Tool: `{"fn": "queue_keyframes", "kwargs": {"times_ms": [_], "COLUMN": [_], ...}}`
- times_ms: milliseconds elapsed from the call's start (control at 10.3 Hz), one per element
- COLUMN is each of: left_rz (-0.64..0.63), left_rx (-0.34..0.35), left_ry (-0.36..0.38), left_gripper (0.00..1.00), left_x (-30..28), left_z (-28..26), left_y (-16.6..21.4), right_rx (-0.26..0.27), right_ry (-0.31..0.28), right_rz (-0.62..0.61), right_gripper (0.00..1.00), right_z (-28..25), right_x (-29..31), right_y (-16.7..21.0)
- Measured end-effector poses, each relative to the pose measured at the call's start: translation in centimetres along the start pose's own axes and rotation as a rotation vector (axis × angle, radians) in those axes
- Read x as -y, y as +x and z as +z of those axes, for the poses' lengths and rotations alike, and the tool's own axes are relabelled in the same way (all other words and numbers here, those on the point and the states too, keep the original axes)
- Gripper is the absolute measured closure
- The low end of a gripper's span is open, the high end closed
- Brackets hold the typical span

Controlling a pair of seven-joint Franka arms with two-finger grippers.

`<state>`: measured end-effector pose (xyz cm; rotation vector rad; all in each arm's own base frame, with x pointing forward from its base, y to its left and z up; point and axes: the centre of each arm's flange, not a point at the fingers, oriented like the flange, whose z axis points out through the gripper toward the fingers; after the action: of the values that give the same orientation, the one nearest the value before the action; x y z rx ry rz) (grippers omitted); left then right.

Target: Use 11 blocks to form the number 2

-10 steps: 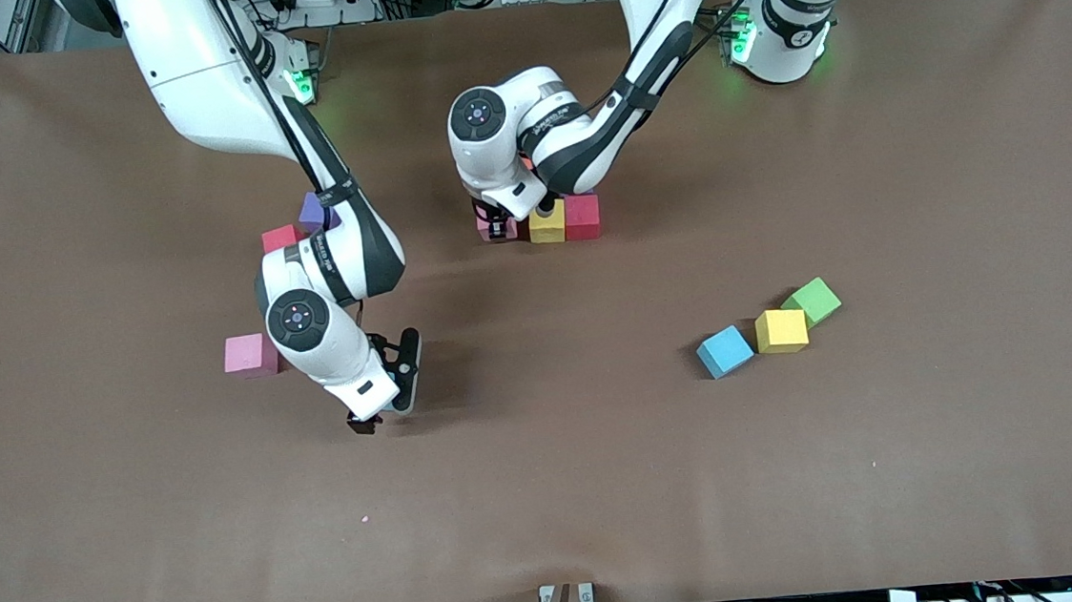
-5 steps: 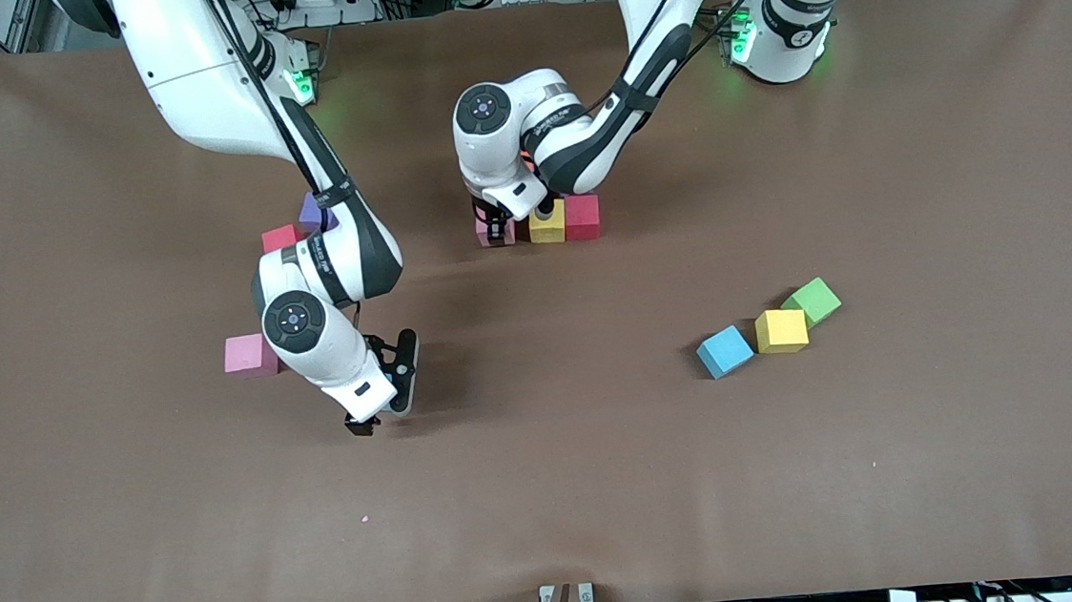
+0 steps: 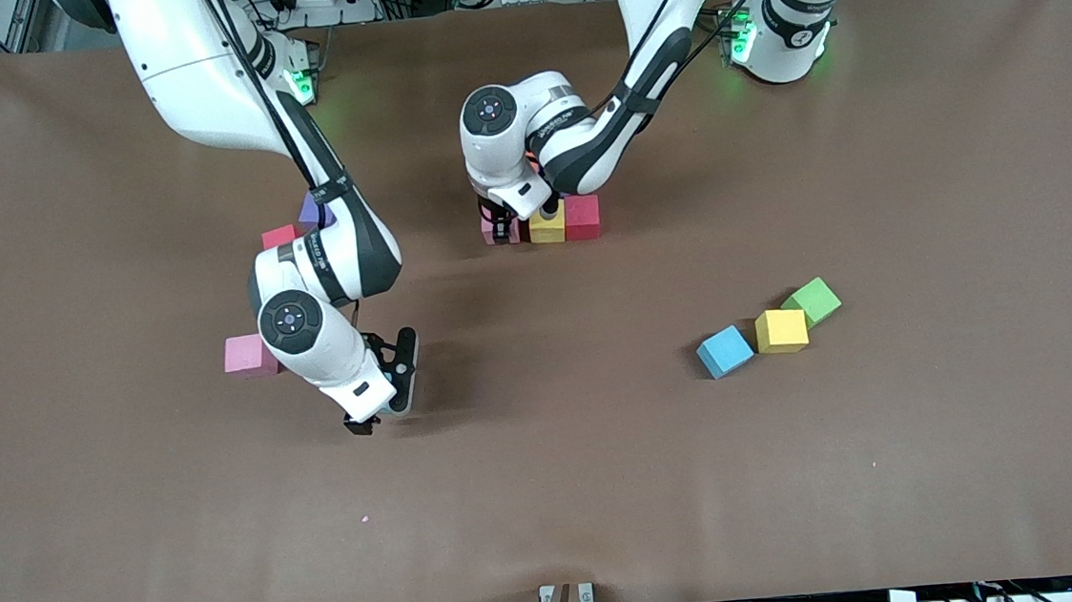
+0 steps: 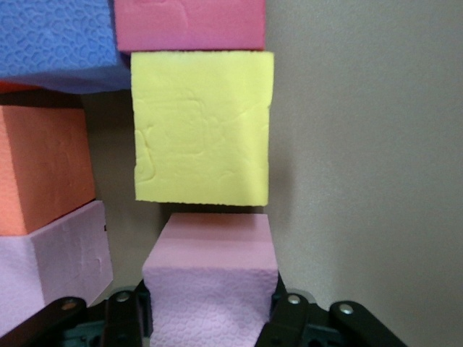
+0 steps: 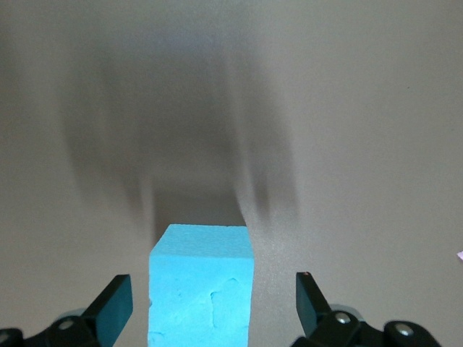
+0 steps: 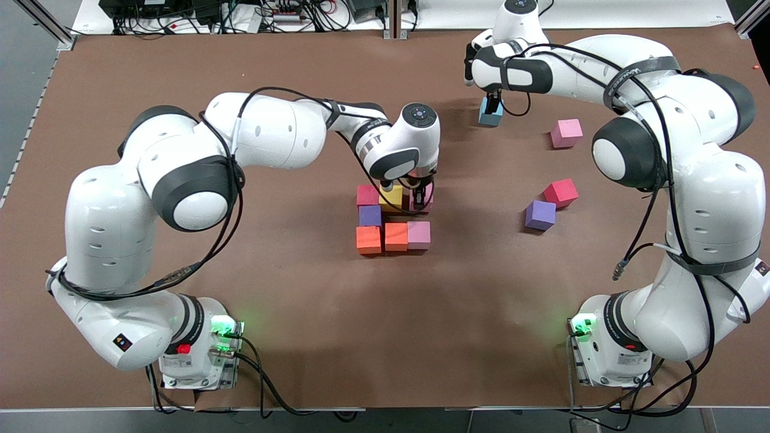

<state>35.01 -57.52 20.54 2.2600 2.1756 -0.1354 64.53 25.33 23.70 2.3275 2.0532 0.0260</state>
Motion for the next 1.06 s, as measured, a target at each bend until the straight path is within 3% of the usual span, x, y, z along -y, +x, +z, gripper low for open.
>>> {"fn": "queue_keyframes", "kwargs": {"times_ms": [387,1063], "left_rz": [0.007,0.008], "left_rx": [-0.015,-0.016], "left_ry": [-0.004,-0.005], "left_gripper": [0.44,0.44], "left_x": [0.0,-0.2], "left_z": [0.2,0.5], "left_y": [0.7,1.1], "right_rx": [0.006,-0.002], "right_ry": [0.026,0.018], "right_rz": [-0.001,0.024], "right_gripper": [0.0,0.01], "right_z": [1.1,4.5], "right_x": [0.4,0.3], "right_y": [-0.4,-1.4]}}
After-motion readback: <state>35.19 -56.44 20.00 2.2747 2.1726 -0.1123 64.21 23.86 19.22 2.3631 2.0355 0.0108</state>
